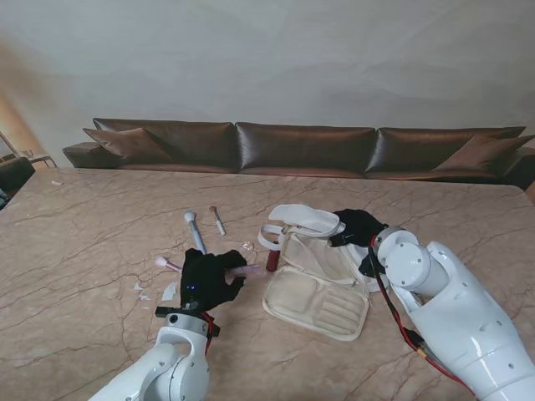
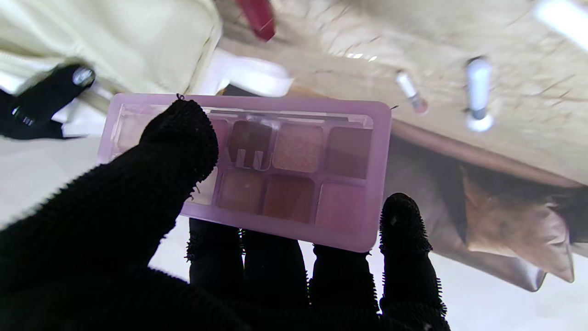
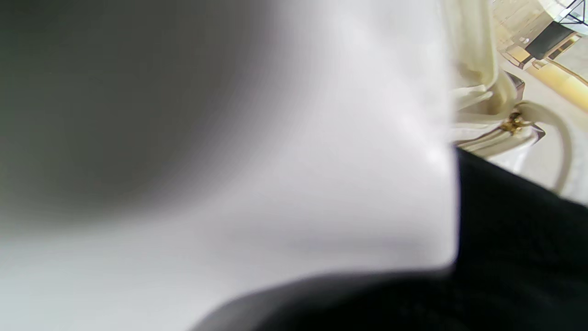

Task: Pack the cosmetics bag

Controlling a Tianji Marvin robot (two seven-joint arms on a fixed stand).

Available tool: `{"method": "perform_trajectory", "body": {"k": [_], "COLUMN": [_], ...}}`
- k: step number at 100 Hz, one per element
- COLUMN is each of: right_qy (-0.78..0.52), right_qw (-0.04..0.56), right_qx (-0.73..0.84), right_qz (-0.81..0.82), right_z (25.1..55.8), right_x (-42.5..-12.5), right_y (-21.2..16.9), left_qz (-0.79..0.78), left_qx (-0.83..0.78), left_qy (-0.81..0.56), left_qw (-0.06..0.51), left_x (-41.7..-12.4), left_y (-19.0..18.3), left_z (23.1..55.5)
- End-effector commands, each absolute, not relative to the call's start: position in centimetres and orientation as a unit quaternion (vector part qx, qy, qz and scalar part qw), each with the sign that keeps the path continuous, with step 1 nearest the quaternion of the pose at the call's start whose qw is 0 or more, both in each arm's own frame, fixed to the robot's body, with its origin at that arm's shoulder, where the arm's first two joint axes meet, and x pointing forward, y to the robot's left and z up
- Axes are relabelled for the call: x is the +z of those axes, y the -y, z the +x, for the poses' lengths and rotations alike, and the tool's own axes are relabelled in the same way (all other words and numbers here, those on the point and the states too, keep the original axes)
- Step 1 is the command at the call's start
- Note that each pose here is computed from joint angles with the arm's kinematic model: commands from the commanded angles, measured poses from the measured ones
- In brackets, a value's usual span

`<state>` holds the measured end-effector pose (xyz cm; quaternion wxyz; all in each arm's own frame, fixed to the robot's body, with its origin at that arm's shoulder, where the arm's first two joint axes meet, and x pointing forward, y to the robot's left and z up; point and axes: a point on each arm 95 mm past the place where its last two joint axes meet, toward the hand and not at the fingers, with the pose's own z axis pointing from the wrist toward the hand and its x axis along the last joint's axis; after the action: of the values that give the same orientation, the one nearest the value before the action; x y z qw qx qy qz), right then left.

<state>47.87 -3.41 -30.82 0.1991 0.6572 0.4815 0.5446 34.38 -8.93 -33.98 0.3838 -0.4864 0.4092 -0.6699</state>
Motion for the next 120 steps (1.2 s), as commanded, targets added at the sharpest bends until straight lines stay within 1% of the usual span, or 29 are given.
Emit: {"method": "perform_trajectory", "body": {"k": [1,16,38,65,102,120], "right_qy": [-0.487,-0.489,-0.487,-0.481,-0.489,-0.487], "right_qw": [0.186,0.176,0.164,0.148,0.130,0.124], "right_qx": [0.546,0.547,0.550,0.550,0.545,0.546], "right_qz": [0.656,0.657,0.659,0.667,0.669,0.670], "right_z": [47.4,47.0,46.6,46.5,46.3,46.1], "right_x": [-31.1,-31.3,-31.3,-31.4,-31.6,-31.7], "right_y": [2.7,2.3,1.9,1.7,1.3,1.2], "left_qz": [-0.484,-0.468,-0.450,-0.445,-0.442,-0.457], "left_qx": [-0.689,-0.712,-0.738,-0.753,-0.766,-0.766], "left_qy": [-0.391,-0.383,-0.379,-0.375,-0.373,-0.371], "left_qw": [0.371,0.355,0.331,0.307,0.280,0.258], "left_x": [-32.7,-31.6,-30.9,-30.9,-30.7,-31.1], "left_y": [10.3,12.0,14.5,17.4,20.5,21.9], "left_z": [34.1,34.2,34.3,34.1,33.6,33.7]}}
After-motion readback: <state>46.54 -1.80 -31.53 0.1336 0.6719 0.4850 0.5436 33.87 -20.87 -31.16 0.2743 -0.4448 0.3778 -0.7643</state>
